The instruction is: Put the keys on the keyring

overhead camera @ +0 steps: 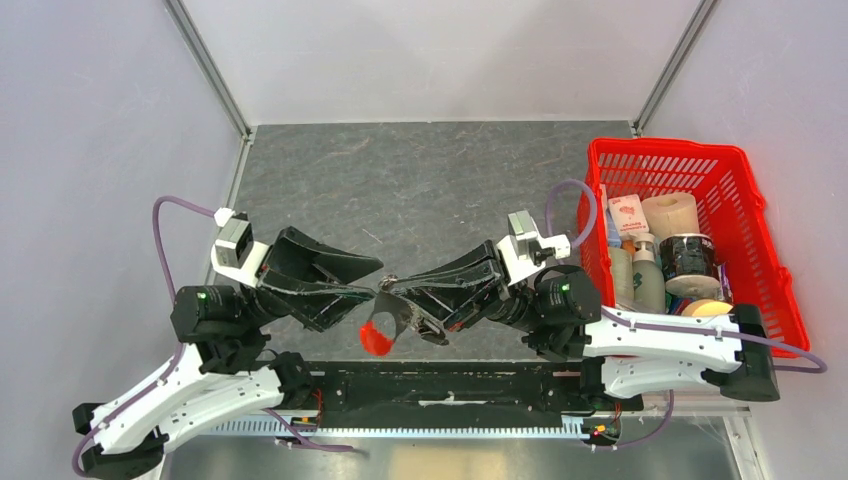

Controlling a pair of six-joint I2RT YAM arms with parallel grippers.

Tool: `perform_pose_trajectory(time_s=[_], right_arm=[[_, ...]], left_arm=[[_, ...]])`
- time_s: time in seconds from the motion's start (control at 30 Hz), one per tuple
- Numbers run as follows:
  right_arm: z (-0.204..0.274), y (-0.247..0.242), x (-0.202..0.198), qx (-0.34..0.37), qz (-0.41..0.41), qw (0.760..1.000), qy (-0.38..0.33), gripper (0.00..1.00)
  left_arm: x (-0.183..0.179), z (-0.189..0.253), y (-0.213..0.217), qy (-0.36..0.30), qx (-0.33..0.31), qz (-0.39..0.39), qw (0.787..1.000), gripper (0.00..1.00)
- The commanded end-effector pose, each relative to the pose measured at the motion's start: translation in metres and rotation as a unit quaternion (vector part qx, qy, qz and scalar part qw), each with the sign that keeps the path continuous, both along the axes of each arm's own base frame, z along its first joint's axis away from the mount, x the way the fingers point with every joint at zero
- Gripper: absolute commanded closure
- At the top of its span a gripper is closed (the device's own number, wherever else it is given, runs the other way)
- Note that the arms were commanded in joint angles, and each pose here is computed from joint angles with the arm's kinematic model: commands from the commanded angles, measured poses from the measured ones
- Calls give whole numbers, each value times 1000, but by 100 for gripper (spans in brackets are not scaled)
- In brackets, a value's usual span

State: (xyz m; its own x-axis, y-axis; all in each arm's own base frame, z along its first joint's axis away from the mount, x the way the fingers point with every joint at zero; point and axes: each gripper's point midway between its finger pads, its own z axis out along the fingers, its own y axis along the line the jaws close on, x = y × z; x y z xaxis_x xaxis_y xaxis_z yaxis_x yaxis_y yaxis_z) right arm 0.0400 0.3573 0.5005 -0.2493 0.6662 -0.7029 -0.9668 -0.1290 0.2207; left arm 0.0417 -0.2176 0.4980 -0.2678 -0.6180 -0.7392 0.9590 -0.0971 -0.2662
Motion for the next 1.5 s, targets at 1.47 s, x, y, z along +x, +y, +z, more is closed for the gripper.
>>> perform_pose_trajectory(time_s=[1.47], right_arm=[[29, -11, 0, 46, -25, 998, -38, 100]], left_arm=[[-16, 17, 2, -19, -18, -42, 999, 69]])
